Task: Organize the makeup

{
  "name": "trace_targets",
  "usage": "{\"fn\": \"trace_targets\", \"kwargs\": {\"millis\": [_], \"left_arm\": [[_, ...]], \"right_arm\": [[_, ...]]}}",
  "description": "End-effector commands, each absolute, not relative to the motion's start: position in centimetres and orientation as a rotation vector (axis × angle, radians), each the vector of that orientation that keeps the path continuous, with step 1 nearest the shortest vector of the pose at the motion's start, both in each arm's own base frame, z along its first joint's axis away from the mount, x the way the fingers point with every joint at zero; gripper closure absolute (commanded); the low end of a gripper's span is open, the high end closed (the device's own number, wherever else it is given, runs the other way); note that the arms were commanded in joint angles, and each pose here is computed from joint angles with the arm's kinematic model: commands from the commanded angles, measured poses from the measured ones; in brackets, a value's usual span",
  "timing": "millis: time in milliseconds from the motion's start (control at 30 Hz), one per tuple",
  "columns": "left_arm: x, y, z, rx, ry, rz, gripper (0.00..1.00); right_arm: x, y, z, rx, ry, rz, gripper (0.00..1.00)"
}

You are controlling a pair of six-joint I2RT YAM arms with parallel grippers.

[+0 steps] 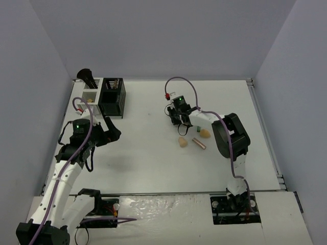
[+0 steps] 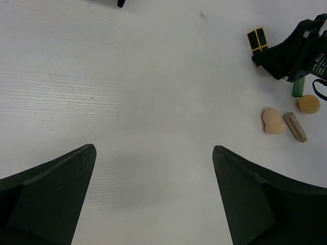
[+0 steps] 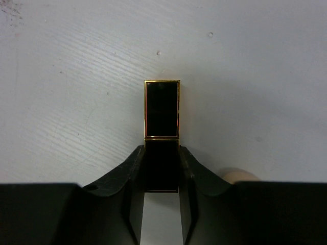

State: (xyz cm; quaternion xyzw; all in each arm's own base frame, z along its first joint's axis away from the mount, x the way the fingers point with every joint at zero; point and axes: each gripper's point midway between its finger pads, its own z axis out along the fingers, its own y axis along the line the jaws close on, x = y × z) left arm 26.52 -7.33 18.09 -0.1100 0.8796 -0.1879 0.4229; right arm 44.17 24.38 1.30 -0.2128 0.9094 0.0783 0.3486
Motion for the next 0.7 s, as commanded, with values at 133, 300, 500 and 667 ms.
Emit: {"fn": "trace_targets", "kwargs": {"millis": [133,300,500,667], "left_arm": [[28.5,-10.4,24.1,-0.302,2.023,-0.708,0.03],[29.0,-12.9,26.2,-0.279,1.978,-0.815,0.03],[29.5,-15.1,27.7,-0.25,1.953,-0.857,0.03],[29.3,-16.0,28.5,-0.246,1.926,-0.898,0.03]], "right_arm": [[41.9,28.6,7.8,-0.623,2.132,0.302,1.0],[35.9,34.7,14.8,-0.665,1.85,0.547,1.0],[28.9,39.2,21.4,-0.697,1.591,0.8,1.0],[25.6,40.6,24.6,-0.709,1.464,0.916,1.0]]}}
